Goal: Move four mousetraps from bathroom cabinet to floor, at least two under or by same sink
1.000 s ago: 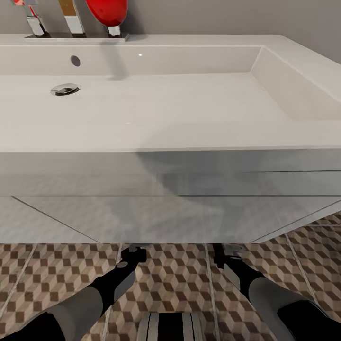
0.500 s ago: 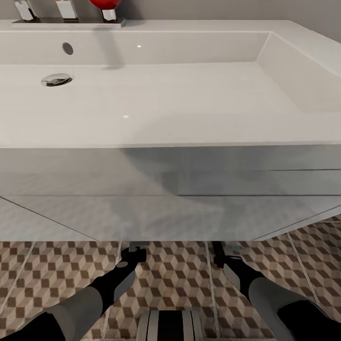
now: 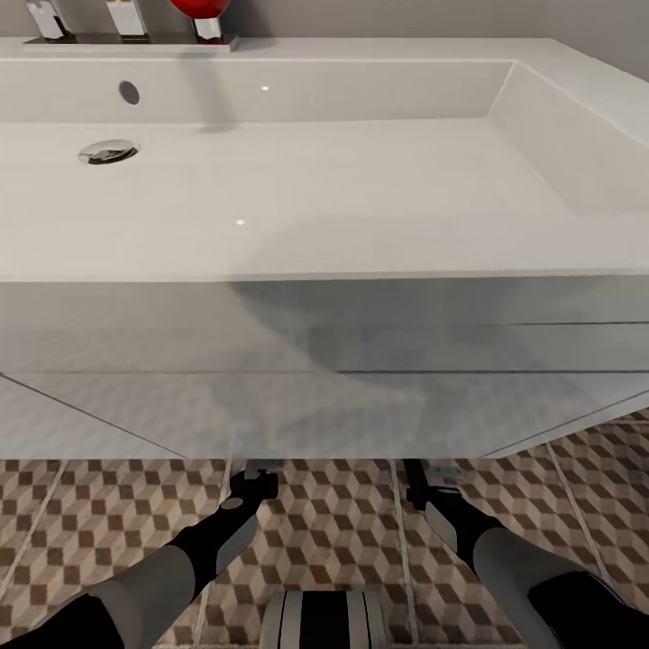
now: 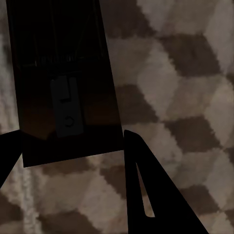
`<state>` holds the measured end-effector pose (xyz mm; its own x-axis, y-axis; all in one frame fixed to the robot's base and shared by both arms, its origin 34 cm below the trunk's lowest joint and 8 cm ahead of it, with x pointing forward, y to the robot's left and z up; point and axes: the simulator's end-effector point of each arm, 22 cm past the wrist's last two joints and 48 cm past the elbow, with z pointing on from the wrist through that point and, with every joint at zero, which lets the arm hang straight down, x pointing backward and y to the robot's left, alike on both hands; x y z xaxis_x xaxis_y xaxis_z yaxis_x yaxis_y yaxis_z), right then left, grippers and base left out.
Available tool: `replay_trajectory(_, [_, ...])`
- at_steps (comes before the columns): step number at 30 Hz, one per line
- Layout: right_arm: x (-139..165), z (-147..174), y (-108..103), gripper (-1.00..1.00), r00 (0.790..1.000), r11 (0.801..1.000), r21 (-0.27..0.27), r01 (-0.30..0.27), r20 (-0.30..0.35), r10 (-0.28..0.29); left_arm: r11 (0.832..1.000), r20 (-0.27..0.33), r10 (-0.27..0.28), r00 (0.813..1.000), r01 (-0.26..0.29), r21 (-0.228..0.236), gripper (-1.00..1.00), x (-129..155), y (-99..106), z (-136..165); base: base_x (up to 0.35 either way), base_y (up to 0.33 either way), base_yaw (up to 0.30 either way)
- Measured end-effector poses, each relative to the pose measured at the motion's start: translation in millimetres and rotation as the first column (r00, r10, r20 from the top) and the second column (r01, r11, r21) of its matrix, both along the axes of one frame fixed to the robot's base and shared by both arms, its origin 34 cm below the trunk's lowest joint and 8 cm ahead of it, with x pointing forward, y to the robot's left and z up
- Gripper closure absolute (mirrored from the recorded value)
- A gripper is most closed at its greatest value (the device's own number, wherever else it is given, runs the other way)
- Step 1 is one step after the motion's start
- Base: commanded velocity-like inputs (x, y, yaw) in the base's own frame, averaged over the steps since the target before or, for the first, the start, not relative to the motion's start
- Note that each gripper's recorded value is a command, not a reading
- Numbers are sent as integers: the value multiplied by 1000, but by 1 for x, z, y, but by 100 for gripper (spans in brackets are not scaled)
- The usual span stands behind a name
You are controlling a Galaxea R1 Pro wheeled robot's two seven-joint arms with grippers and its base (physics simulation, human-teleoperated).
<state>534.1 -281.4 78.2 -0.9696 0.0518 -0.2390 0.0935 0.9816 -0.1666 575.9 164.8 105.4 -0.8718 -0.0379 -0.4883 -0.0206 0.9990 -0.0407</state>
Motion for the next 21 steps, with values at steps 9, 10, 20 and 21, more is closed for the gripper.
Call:
replay_trajectory(9, [4,0,3,100,1000,1000,17,-5,15,5,1000,-1,0,1000,0,1,100,0,0,0,0,0,0])
replay_trajectory(10, [4,0,4,100,1000,1000,19,-6,16,5,1000,-1,0,1000,0,1,100,0,0,0,0,0,0])
replay_trajectory(20, [6,-2,20,100,999,995,96,-26,27,23,1000,0,0,1000,0,0,100,0,0,0,0,0,0])
replay_trajectory(21, [6,-2,21,100,999,995,101,-27,28,24,1000,1,0,1000,0,-1,100,0,0,0,0,0,0])
